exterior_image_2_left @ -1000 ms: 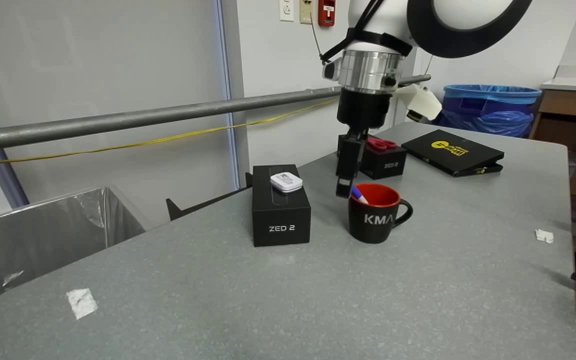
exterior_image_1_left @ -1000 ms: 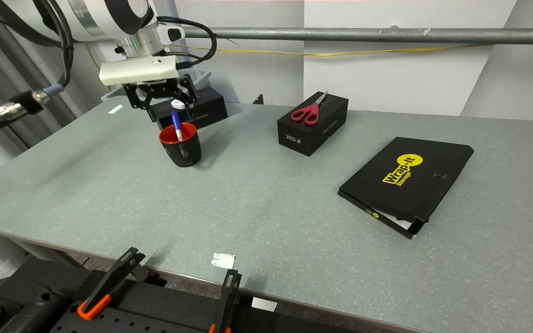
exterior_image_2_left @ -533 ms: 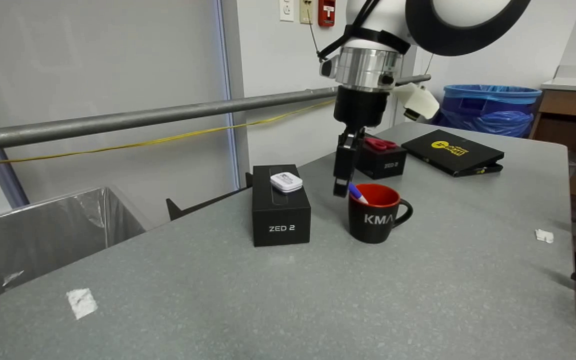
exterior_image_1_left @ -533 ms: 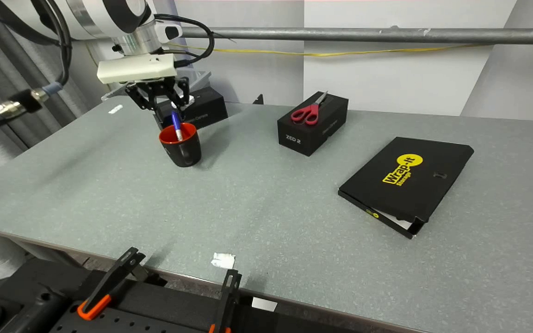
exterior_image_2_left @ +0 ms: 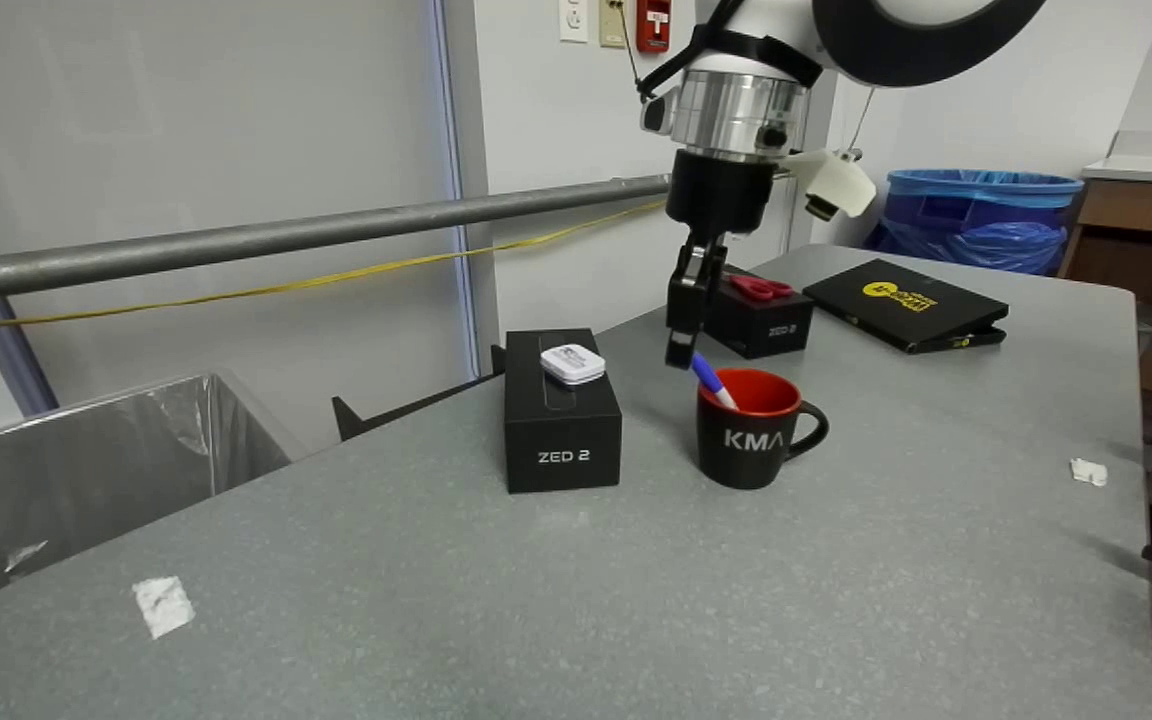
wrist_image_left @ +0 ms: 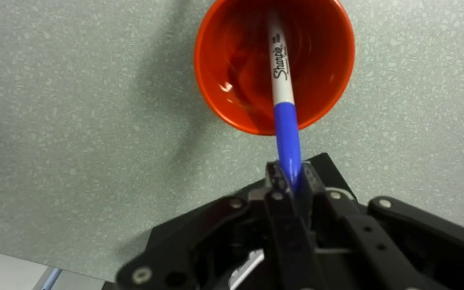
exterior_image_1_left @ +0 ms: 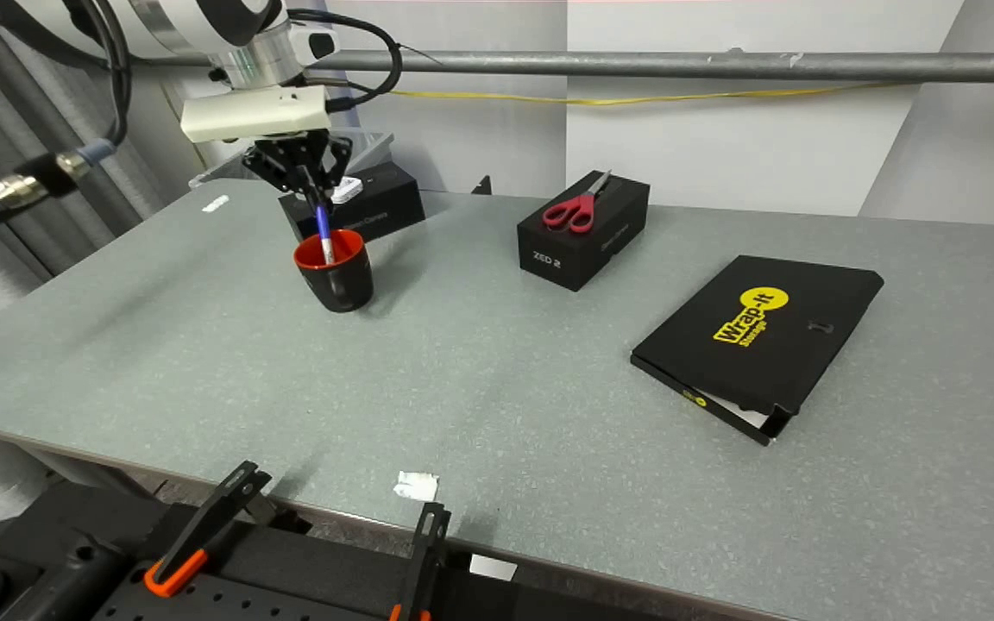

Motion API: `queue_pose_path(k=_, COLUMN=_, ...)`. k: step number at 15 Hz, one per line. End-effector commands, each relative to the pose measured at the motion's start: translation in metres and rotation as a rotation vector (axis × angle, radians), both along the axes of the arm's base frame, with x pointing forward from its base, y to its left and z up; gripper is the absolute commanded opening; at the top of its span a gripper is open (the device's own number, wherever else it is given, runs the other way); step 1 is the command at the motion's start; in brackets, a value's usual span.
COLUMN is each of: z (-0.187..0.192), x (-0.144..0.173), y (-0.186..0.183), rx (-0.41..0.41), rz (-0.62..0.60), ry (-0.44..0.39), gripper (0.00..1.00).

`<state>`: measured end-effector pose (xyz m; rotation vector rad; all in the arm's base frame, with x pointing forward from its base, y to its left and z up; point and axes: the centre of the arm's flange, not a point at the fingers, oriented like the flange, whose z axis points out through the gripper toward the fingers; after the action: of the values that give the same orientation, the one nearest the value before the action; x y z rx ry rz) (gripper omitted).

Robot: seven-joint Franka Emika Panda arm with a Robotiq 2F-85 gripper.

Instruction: Take the marker from the black cup and put it on the table

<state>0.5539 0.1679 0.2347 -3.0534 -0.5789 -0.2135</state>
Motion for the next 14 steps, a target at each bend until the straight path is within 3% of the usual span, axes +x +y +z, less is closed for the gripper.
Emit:
queue_pose_path(k=1, z=0.019, x=-0.001, y=-0.007, rx=0.02, rz=-0.023, ry=-0.046, gripper=0.02)
queue_pose_path(k=5, z=0.071, x=-0.006, y=-0.022, rx=0.025, rz=-0.047, ry=-0.081, gripper=0.02)
queue_pose_path(k=10, z=0.144, x=-0.003, y=-0.071, rx=0.148, rz=-0.146, ry=-0.037, gripper=0.02)
queue_pose_path(k=12, z=0.143, x=0.006, y=-0.102, rx=0.117, rz=-0.215, ry=0.016, gripper=0.02)
queue_pose_path(k=14, z=0.117, x=0.018, y=-0.136, rx=0.064, rz=-0.294, ry=0.092, gripper=0.02)
